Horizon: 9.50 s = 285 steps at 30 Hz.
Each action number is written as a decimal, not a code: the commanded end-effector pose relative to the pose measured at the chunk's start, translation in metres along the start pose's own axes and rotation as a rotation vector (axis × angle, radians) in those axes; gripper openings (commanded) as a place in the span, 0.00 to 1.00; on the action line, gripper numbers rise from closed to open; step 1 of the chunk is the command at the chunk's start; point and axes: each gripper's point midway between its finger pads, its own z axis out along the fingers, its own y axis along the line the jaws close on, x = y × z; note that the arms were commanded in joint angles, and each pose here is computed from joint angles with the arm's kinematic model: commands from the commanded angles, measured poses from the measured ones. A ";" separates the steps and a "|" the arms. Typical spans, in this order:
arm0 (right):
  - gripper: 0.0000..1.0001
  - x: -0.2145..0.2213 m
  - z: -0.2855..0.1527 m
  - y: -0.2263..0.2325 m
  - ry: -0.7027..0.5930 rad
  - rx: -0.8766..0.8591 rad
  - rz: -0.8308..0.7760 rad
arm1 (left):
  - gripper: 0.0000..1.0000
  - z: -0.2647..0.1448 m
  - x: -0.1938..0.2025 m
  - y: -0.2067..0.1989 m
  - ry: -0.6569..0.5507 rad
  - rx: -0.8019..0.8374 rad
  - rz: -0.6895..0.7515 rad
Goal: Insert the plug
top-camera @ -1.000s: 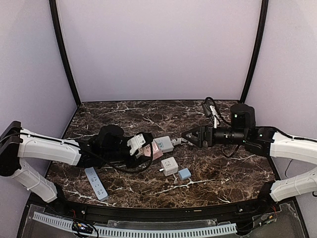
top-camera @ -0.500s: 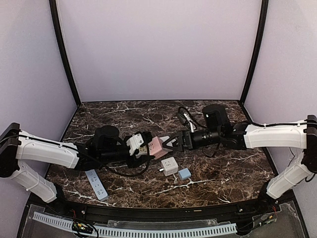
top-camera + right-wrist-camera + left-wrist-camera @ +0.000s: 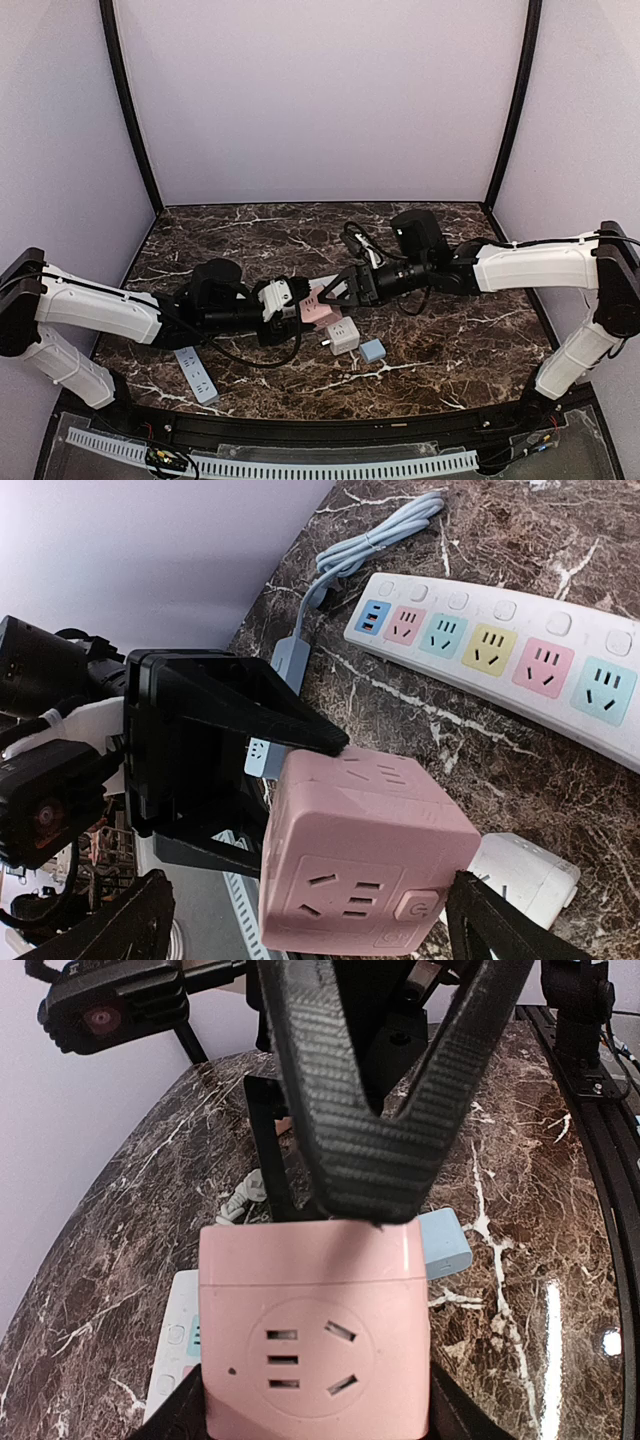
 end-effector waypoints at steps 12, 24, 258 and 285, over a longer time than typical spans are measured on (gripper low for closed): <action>0.98 0.012 0.014 -0.008 0.079 0.007 0.072 | 0.01 0.001 -0.015 0.002 -0.058 -0.038 0.063; 0.99 0.014 0.014 -0.005 0.099 -0.011 0.092 | 0.01 -0.007 -0.021 0.000 -0.080 -0.044 0.071; 0.00 -0.085 -0.104 0.036 -0.130 0.481 -1.119 | 0.99 0.013 0.095 0.025 0.500 0.050 -0.012; 0.00 -0.074 -0.042 0.004 0.326 0.390 -1.274 | 0.99 -0.082 0.047 0.110 0.201 -0.613 -0.321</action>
